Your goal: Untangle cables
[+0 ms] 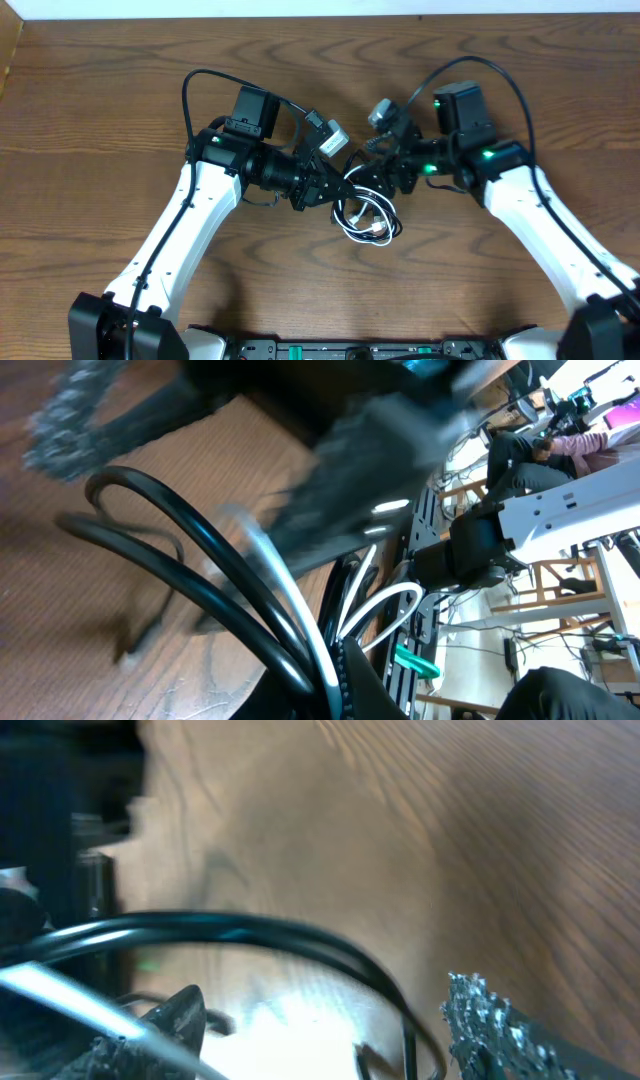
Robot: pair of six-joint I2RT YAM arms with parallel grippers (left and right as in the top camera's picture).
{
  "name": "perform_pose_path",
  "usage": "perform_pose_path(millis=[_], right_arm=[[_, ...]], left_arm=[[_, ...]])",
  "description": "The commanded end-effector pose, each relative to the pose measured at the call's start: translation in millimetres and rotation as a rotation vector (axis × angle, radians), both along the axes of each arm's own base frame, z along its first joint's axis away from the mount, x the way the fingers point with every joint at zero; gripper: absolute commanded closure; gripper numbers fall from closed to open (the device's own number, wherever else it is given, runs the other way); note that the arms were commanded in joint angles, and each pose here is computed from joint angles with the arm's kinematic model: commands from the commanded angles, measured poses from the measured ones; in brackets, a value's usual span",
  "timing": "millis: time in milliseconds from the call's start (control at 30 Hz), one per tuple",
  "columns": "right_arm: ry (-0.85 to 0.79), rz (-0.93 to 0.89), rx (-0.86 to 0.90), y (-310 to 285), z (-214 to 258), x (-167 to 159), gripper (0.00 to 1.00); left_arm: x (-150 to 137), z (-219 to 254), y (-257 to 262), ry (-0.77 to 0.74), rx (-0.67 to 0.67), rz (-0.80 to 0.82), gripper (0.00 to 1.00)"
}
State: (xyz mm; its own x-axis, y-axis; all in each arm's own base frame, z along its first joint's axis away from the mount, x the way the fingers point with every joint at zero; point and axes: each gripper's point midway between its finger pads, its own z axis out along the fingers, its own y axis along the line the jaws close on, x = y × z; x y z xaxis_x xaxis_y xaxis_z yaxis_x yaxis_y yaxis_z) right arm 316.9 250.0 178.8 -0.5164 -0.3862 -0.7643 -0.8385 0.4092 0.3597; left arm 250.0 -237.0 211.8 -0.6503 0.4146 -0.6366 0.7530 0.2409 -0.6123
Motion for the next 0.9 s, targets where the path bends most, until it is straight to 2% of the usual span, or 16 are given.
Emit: perform_pose_path(millis=[0, 133, 267, 500, 600, 867], right_arm=[[0.041, -0.135, -0.050, -2, -18, 25, 0.31], [0.066, -0.356, -0.020, -8, -21, 67, 0.30], [0.030, -0.515, 0.044, -21, -5, 98, 0.29], [0.078, -0.722, 0.159, -46, 11, 128, 0.27], [0.096, -0.691, 0.158, -45, 10, 123, 0.26], [0.196, -0.387, 0.166, -25, 4, 76, 0.24]], left_arm=[[-3, 8, -4, 0.020, -0.039, -0.011, 0.93], [-4, 8, -4, 0.028, -0.036, -0.011, 0.93], [-5, 7, -3, 0.036, -0.034, -0.011, 0.93], [-6, 7, -3, 0.039, -0.032, -0.011, 0.93], [-5, 7, -3, 0.039, -0.031, -0.010, 0.93], [-5, 5, -2, 0.036, -0.021, -0.006, 0.93]])
